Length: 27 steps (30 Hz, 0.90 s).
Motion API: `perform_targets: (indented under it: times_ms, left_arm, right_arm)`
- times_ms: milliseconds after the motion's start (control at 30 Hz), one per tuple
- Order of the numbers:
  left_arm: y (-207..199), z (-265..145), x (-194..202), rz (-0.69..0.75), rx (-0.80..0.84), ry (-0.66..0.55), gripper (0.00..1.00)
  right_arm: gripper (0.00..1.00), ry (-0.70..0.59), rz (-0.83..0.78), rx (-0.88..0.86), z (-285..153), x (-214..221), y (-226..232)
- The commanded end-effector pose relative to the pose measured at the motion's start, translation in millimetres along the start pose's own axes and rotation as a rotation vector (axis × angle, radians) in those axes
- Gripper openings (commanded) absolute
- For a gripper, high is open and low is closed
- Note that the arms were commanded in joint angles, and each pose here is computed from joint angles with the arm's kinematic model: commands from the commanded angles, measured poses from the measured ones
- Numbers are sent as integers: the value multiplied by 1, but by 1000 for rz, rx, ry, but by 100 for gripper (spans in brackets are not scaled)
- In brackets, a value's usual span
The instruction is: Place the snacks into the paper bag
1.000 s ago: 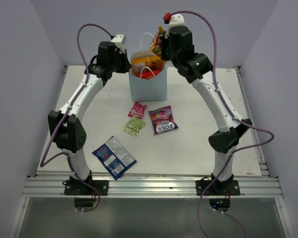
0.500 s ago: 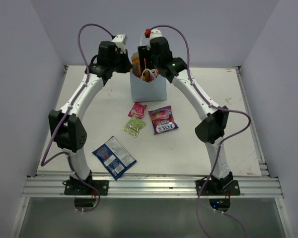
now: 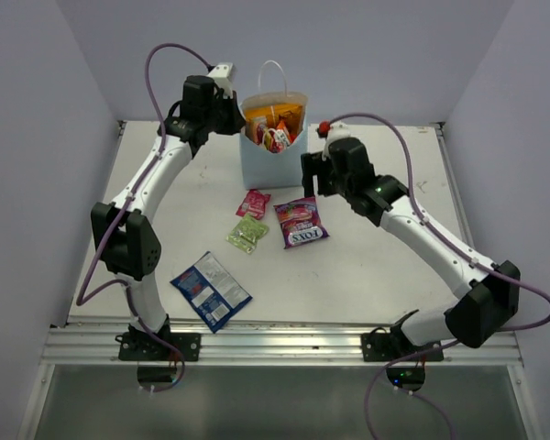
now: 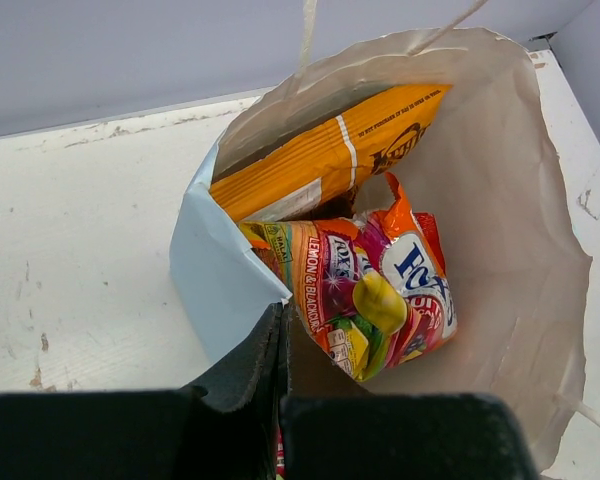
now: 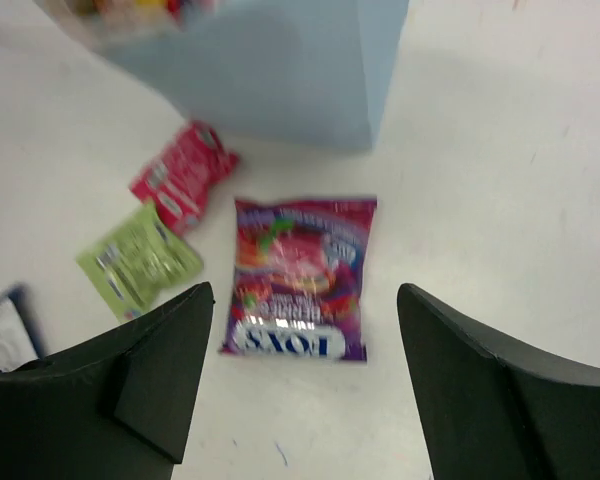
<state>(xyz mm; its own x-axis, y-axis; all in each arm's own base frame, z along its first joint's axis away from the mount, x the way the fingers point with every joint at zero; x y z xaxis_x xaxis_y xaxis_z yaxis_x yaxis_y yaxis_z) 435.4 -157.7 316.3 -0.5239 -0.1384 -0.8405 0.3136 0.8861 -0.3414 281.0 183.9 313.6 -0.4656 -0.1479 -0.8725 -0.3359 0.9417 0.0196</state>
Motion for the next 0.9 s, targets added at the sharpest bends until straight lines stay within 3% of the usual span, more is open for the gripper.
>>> perform_targets:
  times_ms: [0,500,567,633,700,800,867]
  left_arm:
    - [-6,-6,-18,22,13,-60,0]
    - [-5,-18,-15,13,-33,-55,0]
    - [-5,-21,-17,16,-44,-63,0]
    - [-5,-22,-19,19,-49,-71,0]
    - [-5,-23,-20,19,-54,-77,0]
    - [-6,-21,-21,10,-47,-82,0]
    - [-6,-20,-22,2,-42,-84,0]
  right_arm:
    - [78,206,44,-13,25,74,2]
    - [75,384,-20,-54,127,131,19]
    - [55,426,-24,-50,131,148,18]
    - [24,447,-31,-28,127,155,14]
    - [0,450,-45,-5,121,157,9]
    - [0,433,-72,38,100,146,1]
    - [0,369,-79,95,76,116,-5]
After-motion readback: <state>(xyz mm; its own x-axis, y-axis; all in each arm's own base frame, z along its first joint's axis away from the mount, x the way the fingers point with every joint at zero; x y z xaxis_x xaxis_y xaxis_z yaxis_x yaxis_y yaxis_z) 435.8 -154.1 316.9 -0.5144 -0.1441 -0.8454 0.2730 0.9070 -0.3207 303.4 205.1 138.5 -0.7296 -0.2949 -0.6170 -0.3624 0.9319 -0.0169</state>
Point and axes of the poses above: each gripper's point midway between its finger pads, its own z axis out along the fingers, its own y axis along the line the jaws close on, x = y × z, the point moved 10 cm from there along -z, back along the fingers, and after that the axes turned 4 degrees about -z, right-handed, at the moved point
